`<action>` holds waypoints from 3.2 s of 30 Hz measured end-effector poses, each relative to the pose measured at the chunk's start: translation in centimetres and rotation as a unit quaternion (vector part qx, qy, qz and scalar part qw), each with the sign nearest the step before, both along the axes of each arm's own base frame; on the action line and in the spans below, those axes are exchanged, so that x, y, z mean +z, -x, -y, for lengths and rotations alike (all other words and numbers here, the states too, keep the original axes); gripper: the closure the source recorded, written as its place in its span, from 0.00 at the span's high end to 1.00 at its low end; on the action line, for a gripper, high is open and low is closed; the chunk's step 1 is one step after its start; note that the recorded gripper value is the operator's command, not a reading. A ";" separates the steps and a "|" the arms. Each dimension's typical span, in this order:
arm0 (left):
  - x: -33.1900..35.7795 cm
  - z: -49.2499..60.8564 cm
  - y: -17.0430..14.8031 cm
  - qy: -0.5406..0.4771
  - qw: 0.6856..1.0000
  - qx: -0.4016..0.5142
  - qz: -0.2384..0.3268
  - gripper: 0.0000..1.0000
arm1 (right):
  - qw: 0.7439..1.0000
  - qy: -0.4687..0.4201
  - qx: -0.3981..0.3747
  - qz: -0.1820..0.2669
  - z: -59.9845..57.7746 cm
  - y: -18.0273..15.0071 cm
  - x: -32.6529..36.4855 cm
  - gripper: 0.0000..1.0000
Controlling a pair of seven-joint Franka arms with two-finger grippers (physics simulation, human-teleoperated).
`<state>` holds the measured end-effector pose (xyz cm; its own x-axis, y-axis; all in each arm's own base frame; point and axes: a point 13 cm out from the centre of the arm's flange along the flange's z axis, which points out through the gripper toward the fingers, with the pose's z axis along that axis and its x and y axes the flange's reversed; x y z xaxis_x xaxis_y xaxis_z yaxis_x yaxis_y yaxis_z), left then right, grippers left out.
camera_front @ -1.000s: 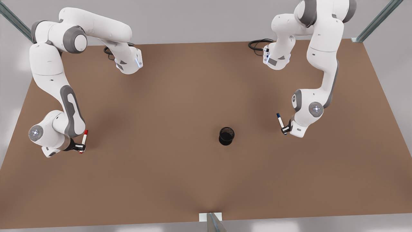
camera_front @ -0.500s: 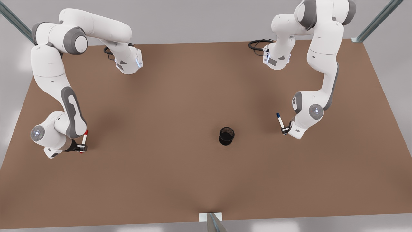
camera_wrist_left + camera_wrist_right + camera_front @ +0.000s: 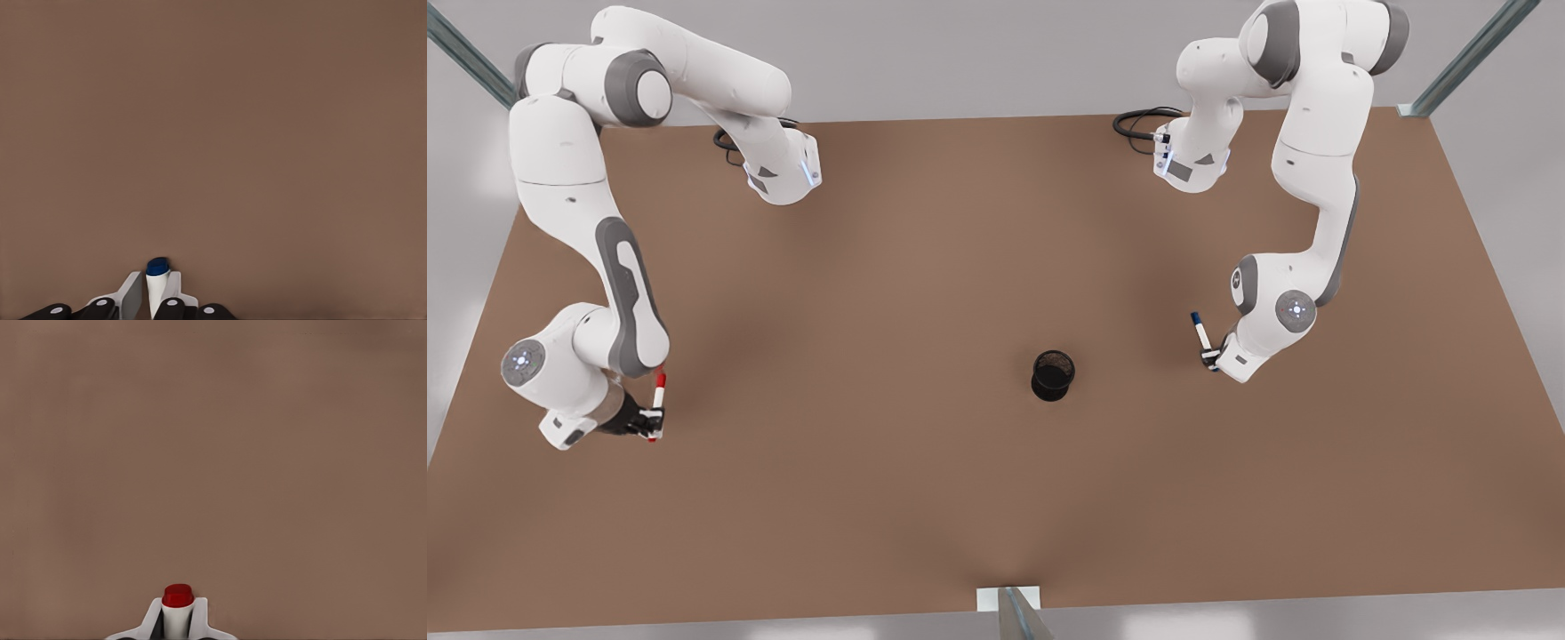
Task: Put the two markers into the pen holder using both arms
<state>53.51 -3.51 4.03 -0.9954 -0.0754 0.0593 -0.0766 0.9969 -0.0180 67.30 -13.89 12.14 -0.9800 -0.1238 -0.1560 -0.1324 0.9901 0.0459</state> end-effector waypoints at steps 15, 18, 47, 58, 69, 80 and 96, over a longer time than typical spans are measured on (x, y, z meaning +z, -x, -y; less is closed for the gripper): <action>-0.3 -0.1 0.1 0.001 1.000 -0.021 -0.002 0.30 | 0.911 -0.193 0.258 0.258 -64.1 -0.9 24.3 0.21; -0.6 -0.1 0.2 0.001 1.000 -0.022 -0.004 0.30 | 0.881 -0.230 0.254 0.328 -72.5 -0.7 27.3 0.21; 2.5 -0.8 -1.4 0.001 1.000 -0.014 0.003 0.21 | 0.814 -0.225 0.319 0.430 -83.9 7.4 11.4 0.21; 3.0 0.0 -0.9 0.002 1.000 -0.015 -0.007 0.21 | 0.825 -0.235 0.316 0.407 -81.0 11.3 11.3 0.21; 3.4 0.5 -0.9 0.003 1.000 -0.011 -0.006 0.21 | 0.832 -0.217 0.327 0.391 -79.2 11.9 8.0 0.21; 21.7 2.9 -9.1 0.032 0.996 -0.023 0.075 0.21 | 0.864 -0.176 0.216 0.420 -63.9 -0.6 29.4 1.00; 26.7 35.9 -8.2 0.252 0.887 -0.324 0.213 0.21 | 0.997 0.014 -0.072 -0.001 -19.5 1.2 32.3 1.00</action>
<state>61.68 -39.37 30.74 -0.7608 0.4496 -0.4681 0.6296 0.6864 -0.3640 66.11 5.64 44.41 -0.9881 0.0130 -0.1531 0.0104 0.9998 0.0181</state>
